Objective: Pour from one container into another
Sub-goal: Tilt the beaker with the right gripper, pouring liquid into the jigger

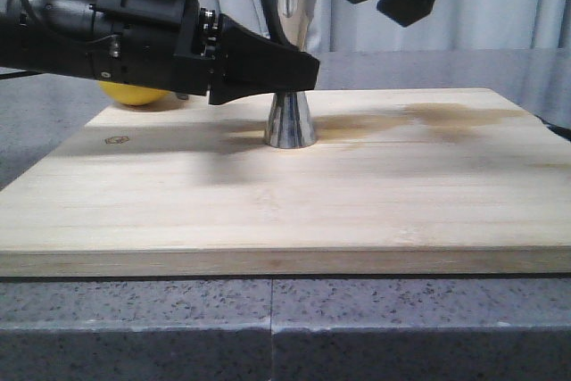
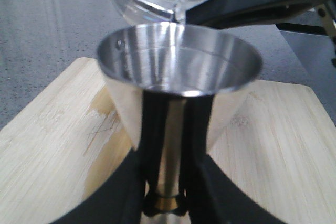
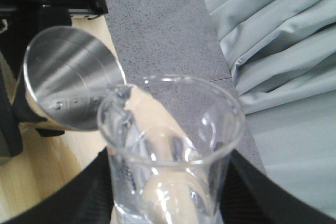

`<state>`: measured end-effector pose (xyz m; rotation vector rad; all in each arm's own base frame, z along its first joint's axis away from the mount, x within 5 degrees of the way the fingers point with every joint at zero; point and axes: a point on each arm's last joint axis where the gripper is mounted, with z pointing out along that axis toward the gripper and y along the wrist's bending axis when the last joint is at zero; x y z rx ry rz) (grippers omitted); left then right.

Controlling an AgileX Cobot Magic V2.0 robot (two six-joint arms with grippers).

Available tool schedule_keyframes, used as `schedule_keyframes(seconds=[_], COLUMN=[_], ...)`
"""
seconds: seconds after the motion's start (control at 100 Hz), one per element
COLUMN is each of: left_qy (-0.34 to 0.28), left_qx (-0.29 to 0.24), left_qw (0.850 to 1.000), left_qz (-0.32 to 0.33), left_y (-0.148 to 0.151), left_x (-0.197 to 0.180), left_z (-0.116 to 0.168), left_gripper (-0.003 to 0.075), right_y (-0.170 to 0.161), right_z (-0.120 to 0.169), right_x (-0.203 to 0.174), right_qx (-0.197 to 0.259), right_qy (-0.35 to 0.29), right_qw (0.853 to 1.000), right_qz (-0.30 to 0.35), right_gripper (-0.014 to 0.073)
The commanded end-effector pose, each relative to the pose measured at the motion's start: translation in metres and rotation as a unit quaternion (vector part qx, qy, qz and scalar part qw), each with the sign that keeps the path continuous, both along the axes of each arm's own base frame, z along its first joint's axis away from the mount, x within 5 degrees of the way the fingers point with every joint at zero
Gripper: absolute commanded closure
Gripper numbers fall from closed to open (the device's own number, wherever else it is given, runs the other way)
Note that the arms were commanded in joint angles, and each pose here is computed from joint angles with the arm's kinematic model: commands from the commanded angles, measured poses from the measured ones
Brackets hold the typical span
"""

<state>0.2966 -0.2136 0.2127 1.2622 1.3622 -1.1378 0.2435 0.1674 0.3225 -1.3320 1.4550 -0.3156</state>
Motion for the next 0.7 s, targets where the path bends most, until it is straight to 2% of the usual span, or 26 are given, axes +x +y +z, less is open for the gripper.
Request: schedule_keyframes(seconds=[0.0,0.69], left_qy=[-0.014,-0.014], left_qx=[-0.076,-0.076], left_qw=[0.997,0.997], left_qz=[-0.017,-0.017], left_y=[-0.0034,-0.0034], left_x=[-0.0048,-0.0048], left_z=[0.0324,0.0324], left_gripper=[0.0596,0.0596], right_y=[0.0015,0.0022], right_z=[0.0227,0.0237], right_x=[-0.0029,-0.0025], right_qx=[0.011,-0.038], right_qy=[-0.047,-0.083], right_qw=[0.999,0.995], right_qz=[0.022,0.042], right_gripper=[0.0295,0.0295])
